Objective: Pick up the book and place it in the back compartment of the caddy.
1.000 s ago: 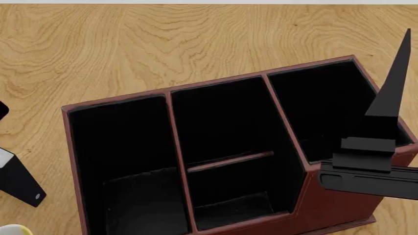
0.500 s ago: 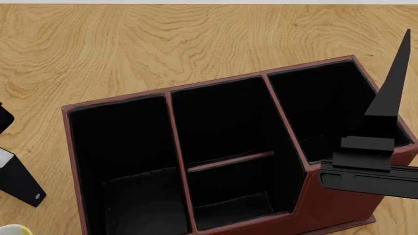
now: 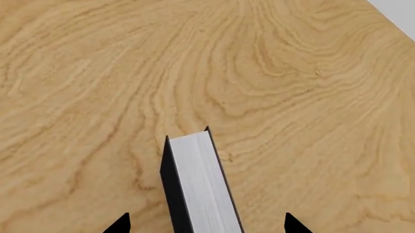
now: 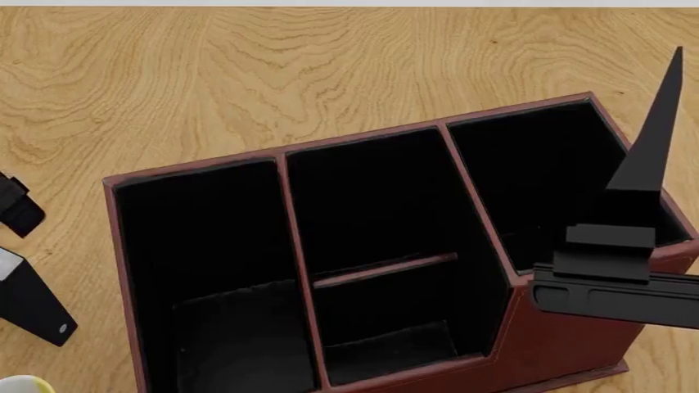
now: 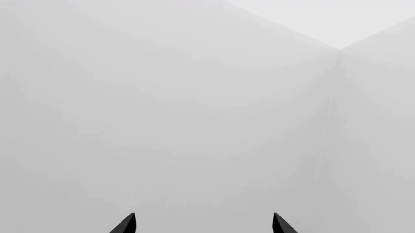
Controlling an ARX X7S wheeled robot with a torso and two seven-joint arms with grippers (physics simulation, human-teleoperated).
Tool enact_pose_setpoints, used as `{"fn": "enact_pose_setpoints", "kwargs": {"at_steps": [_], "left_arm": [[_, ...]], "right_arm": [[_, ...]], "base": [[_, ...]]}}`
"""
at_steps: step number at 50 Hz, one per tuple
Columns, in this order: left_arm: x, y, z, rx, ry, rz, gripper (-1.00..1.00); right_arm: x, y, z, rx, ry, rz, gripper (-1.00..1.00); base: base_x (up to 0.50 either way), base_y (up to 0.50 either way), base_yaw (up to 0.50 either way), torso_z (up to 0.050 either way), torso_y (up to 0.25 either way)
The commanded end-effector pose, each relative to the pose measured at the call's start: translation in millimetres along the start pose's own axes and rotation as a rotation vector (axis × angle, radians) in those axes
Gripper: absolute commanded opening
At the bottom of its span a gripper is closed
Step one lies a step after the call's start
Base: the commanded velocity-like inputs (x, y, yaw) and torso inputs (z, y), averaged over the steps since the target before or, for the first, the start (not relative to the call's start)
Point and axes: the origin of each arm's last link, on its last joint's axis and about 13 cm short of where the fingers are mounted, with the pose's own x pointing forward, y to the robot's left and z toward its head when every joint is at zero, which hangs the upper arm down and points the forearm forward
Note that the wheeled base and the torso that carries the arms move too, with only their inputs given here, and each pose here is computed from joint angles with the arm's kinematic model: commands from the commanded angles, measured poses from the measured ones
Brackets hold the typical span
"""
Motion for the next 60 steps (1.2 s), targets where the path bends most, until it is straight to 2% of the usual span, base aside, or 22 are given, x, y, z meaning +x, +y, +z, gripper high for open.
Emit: {"fn": "enact_pose_setpoints", "kwargs": {"at_steps": [1,23,39,40,60], "left_arm": [[12,-1.2,-6,0.026,0.008,0.015,1.00],[29,-2.6,-16,0.054,0.025,0.048,1.00],[29,-6.1,-18,0.069,0.031,0.032,1.00],[29,-6.0,-18,0.079,0.024,0.041,-1.00],[30,-5.3,-16,0.081,0.002,0.048,-1.00]], "right_arm": [[1,0.3,0,-0.005,0.003,0.000,1.00],[1,-0.1,0,-0.009,0.003,0.000,1.00],[2,-0.5,-1,-0.010,0.004,-0.001,1.00],[2,-0.6,-1,-0.010,0.004,-0.002,1.00],[1,-0.4,-2,-0.012,0.006,-0.001,1.00]], "base": [[0.00,0.00,0.00,0.000,0.000],[0.00,0.00,0.00,0.000,0.000],[0.00,0.00,0.00,0.000,0.000],[0.00,0.00,0.00,0.000,0.000],[0.00,0.00,0.00,0.000,0.000]]}}
